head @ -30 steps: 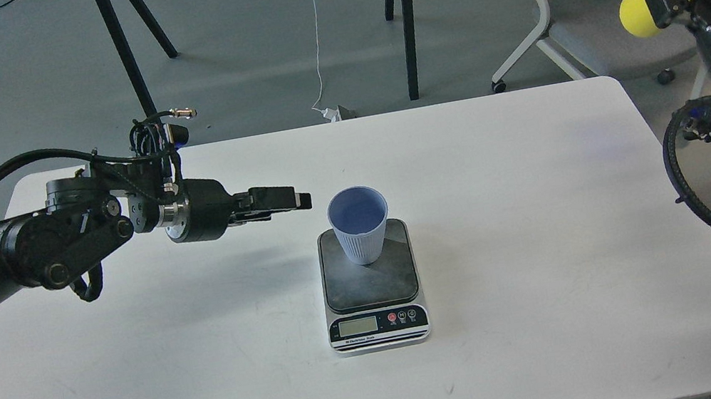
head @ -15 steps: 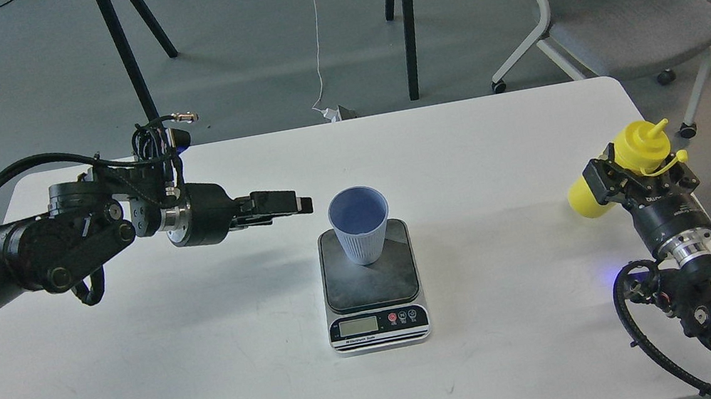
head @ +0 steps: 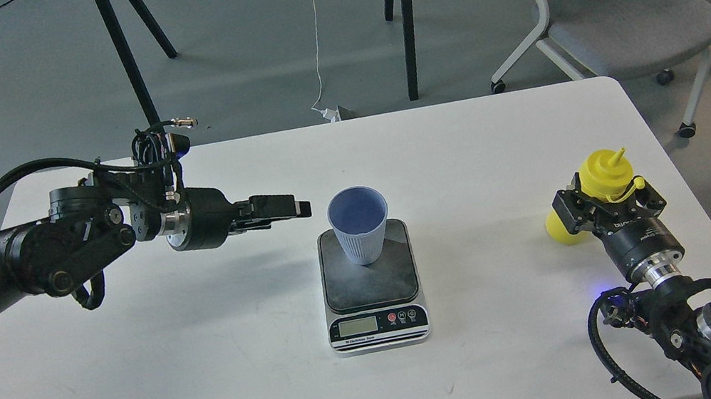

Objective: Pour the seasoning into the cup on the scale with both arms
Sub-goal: 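Lower the yellow bottle upright onto the table with the right gripper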

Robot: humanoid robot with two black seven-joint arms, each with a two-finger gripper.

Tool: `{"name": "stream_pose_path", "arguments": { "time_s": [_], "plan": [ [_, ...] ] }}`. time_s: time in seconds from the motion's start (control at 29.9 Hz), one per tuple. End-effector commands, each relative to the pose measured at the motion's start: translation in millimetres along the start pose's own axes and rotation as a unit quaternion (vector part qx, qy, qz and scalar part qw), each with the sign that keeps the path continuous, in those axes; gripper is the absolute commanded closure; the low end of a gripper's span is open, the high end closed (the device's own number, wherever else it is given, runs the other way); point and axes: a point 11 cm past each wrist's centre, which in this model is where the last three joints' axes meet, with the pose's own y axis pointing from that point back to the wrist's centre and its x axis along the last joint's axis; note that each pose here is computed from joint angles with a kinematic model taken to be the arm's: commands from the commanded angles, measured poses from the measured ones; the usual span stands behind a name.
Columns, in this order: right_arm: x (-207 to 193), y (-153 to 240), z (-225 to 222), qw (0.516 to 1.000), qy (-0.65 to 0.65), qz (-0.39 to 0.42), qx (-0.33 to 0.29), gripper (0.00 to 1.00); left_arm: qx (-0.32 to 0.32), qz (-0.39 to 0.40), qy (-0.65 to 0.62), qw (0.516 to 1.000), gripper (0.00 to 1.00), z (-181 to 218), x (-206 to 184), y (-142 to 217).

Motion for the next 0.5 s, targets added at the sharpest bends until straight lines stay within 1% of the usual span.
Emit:
{"name": "stream_pose_path", "arguments": {
  "time_s": [0.0, 0.1, 0.3, 0.47],
  "plan": [
    [-0.3, -0.1, 1.0, 1.000, 0.004, 0.000, 0.002, 0.41, 0.001, -0.002, 0.003, 1.000, 0.00, -2.1, -3.0, -0.5],
    [-0.1, 0.3, 0.8, 1.000, 0.004, 0.000, 0.004, 0.00, 0.001, -0.003, 0.004, 1.000, 0.00, -2.9, -4.3, -0.8],
    [2.4, 8.8, -3.4, 1.000, 0.007, 0.004, 0.005, 0.00, 0.001, -0.003, 0.005, 1.000, 0.00, -3.3, -5.0, -1.0],
    [-7.3, 21.2, -6.7, 1.000, 0.015, -0.006, -0.006, 0.00, 0.002, -0.003, 0.006, 1.000, 0.00, -4.1, -5.4, -0.9]
  ]
}}
